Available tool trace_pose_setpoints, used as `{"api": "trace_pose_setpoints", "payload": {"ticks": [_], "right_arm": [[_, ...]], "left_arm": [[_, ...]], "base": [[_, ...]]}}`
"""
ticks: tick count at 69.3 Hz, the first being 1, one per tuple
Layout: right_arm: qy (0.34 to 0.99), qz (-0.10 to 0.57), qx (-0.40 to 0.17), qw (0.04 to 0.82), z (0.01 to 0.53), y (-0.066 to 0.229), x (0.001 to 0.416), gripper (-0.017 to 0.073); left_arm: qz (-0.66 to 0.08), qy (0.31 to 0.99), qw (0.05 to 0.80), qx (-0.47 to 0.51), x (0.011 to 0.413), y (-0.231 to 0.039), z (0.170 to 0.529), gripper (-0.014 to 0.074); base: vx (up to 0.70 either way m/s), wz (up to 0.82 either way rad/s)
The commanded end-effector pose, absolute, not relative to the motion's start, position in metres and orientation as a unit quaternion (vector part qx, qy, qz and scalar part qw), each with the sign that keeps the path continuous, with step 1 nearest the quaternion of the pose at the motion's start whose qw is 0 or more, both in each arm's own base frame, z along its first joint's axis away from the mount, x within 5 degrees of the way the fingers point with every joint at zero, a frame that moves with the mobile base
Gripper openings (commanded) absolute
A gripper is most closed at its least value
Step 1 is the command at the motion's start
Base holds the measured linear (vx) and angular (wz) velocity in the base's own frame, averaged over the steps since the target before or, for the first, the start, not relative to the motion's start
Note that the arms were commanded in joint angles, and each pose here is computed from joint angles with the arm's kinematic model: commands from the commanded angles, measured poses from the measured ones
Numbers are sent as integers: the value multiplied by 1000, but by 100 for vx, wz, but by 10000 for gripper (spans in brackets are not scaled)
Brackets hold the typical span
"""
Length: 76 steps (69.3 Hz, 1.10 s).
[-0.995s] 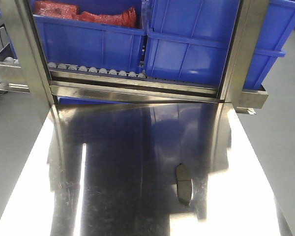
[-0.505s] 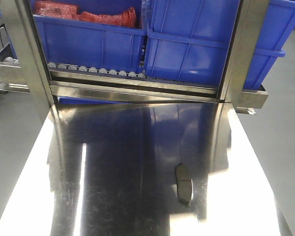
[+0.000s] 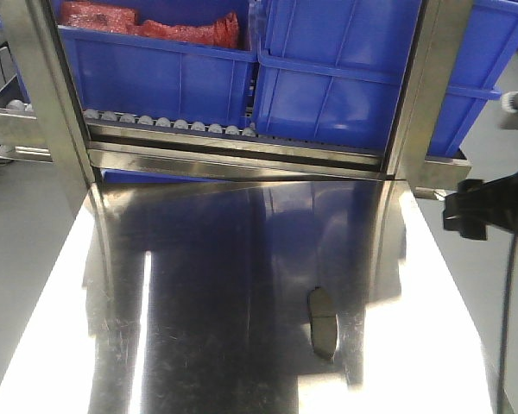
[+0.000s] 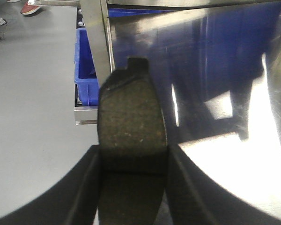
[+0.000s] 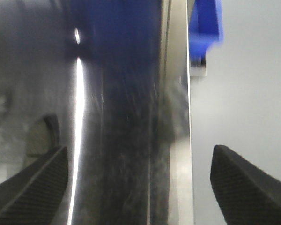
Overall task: Move and align brake pads A on conveyor
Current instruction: 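Lower the open right gripper over the remaining brake pad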
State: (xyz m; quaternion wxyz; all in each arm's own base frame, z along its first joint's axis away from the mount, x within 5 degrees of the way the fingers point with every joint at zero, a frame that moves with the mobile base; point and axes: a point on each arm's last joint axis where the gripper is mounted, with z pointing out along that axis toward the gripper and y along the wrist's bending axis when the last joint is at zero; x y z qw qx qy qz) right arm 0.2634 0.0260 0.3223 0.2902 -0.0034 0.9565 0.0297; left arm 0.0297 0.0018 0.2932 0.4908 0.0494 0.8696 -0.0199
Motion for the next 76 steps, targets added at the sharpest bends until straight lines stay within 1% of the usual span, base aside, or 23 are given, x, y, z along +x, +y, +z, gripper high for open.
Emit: {"api": "trace_pose_setpoints", "payload": {"ticks": [1,8,18,37,43,54,59,68,76], "right_arm": [[962,28,8,271,323,26,282,589],[975,26,8,221,305,29,295,589],[984,23,-17,175,282,45,304,589],[990,36,-44,129,245,103,311,589],[991,36,-60,113,237,121,313,589],[991,40,-71,102,235,153,319,589],[991,45,-66,105,236,163,323,589],[993,45,-44,98,233,168,331,589],[995,33,-42,79,223,168,332,589]], "left_arm": [[-24,842,537,50,33,1,307,-6],[-24,842,537,50,33,1,307,-6],[-24,842,537,50,33,1,307,-6],[-24,842,537,50,33,1,307,-6],[-24,842,537,50,33,1,307,-6],[-24,842,537,50,33,1,307,-6],[-24,842,537,50,33,1,307,-6],[-24,842,537,50,33,1,307,-6],[-24,842,537,50,33,1,307,-6]], "base": [[0,0],[0,0],[0,0],[0,0],[0,0],[0,0],[0,0],[0,0],[0,0]]}}
